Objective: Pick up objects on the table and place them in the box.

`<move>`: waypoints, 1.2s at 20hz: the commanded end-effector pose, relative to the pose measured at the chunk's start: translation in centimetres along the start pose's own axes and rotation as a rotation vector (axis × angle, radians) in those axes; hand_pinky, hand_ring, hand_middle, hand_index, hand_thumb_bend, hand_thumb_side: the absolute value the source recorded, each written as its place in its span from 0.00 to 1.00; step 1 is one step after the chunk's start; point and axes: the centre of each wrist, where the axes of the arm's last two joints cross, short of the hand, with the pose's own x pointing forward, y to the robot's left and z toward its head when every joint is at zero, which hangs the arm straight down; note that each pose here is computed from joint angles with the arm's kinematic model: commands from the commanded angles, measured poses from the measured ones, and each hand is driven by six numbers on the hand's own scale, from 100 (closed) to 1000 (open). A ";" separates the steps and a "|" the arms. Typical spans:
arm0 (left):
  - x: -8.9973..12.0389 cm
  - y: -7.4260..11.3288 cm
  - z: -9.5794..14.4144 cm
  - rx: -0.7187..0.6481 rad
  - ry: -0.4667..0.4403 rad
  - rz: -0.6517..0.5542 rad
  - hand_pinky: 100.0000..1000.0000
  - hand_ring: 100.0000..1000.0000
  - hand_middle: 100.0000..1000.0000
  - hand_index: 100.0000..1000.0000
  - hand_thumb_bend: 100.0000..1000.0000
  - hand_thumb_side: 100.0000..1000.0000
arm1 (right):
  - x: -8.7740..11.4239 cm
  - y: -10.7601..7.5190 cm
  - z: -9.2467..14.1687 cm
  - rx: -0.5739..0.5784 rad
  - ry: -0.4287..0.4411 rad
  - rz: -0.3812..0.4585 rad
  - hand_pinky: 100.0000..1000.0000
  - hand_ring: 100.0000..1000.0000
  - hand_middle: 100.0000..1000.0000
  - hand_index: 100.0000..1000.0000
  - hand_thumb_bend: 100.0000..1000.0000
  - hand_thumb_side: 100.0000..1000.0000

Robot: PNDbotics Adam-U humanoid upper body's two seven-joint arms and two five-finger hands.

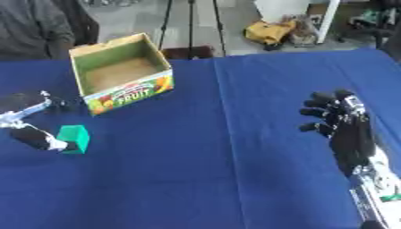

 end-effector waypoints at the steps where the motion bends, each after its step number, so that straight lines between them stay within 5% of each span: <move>1: -0.3 0.3 -0.6 0.012 0.004 -0.032 0.64 0.63 0.63 0.78 0.63 0.41 | 1.0 -0.2 -0.3 0.012 -0.030 0.018 0.49 0.70 0.65 0.79 0.00 1.00; 7: -0.2 -1.0 -1.8 -0.079 -0.017 -0.043 0.62 0.61 0.61 0.76 0.56 0.37 | 1.0 -0.2 -0.3 0.012 -0.030 0.018 0.49 0.70 0.65 0.79 0.00 1.00; 14: -0.2 -1.6 -2.1 -0.037 0.004 -0.036 0.44 0.44 0.45 0.66 0.00 0.26 | 1.0 -0.2 -0.3 0.012 -0.029 0.018 0.49 0.70 0.65 0.79 0.00 1.00; 24: 0.0 1.6 -1.5 0.085 -0.002 0.003 0.24 0.29 0.32 0.53 0.00 0.26 | 0.9 -0.3 -0.3 0.010 -0.027 0.019 0.49 0.70 0.65 0.79 0.00 1.00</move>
